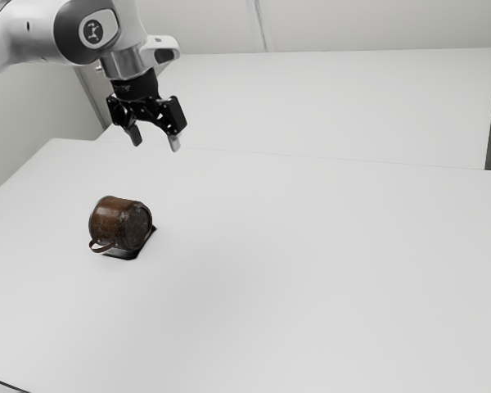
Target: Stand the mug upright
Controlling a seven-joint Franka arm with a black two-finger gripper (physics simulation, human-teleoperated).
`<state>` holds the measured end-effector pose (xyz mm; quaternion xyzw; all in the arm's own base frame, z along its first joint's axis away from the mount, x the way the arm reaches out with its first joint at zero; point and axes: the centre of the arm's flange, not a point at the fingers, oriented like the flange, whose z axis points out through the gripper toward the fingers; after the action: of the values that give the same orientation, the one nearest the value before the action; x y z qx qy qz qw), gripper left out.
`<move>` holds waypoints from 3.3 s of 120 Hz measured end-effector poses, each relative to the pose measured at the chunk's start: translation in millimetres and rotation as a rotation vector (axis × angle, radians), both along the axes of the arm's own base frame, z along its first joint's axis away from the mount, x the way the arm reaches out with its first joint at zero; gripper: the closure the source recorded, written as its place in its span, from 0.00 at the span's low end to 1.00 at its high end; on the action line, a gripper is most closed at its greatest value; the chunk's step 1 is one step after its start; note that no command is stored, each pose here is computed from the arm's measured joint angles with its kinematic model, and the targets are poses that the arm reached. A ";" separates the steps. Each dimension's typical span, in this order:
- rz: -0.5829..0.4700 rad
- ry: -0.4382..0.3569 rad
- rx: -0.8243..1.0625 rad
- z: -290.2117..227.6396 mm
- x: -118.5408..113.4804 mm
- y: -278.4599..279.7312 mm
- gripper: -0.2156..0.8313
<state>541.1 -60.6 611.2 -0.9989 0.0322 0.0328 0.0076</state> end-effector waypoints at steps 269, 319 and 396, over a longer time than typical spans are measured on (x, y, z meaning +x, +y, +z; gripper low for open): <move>0.174 0.020 -0.720 -277.8 64.7 354.4 0.21; 0.151 -0.032 -0.898 -276.8 66.4 338.1 0.60; -0.038 -0.071 -0.776 -171.7 65.7 272.7 0.95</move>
<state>606.8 212.1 439.5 -0.9272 0.0603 -0.0165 -0.3693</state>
